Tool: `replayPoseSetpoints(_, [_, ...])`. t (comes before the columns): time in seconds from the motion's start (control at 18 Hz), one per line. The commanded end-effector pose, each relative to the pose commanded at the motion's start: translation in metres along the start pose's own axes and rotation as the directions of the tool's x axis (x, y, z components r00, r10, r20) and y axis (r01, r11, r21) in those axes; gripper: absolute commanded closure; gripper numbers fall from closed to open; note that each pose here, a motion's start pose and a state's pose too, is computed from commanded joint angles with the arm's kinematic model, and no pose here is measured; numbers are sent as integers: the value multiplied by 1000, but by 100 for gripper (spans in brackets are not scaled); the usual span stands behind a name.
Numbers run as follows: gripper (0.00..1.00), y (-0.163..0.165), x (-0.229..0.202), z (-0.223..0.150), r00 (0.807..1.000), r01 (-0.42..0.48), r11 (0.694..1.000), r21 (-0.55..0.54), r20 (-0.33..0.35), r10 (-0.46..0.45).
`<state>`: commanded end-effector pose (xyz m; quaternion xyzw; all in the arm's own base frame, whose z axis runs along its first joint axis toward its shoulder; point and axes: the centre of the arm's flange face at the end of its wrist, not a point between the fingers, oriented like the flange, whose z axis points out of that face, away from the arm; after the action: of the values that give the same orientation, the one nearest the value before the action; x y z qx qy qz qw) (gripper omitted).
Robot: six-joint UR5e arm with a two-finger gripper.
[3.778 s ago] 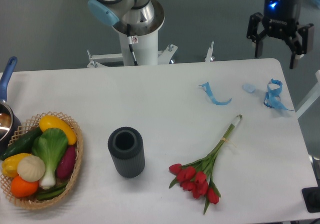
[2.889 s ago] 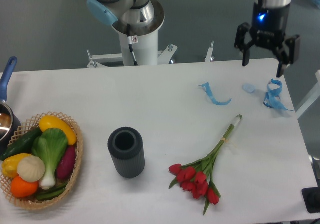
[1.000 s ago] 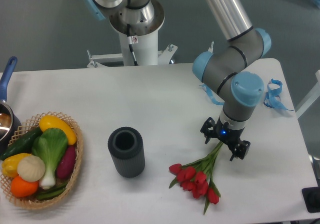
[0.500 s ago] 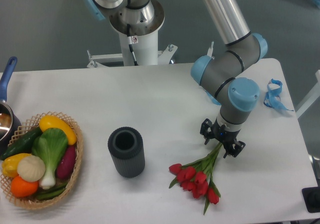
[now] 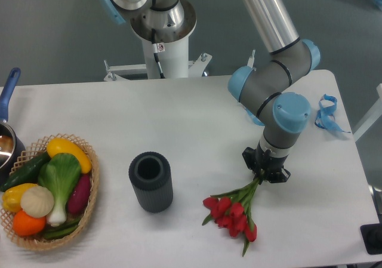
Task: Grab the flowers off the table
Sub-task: 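Lift the gripped tulip bunch up off the table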
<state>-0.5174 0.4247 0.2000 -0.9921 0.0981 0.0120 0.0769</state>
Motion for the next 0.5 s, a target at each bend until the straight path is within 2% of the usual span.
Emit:
replayPoseSetpoints(0.17, [100,0,-2,-9,1000,3,1000,7,13,-3])
replayPoseSetpoints(0.33, [100,-5,-3,-46,997,25,999,37,65,-27])
replayPoseSetpoints(0.5, [100,-19,3,-96,992,74,981,180,90,-91])
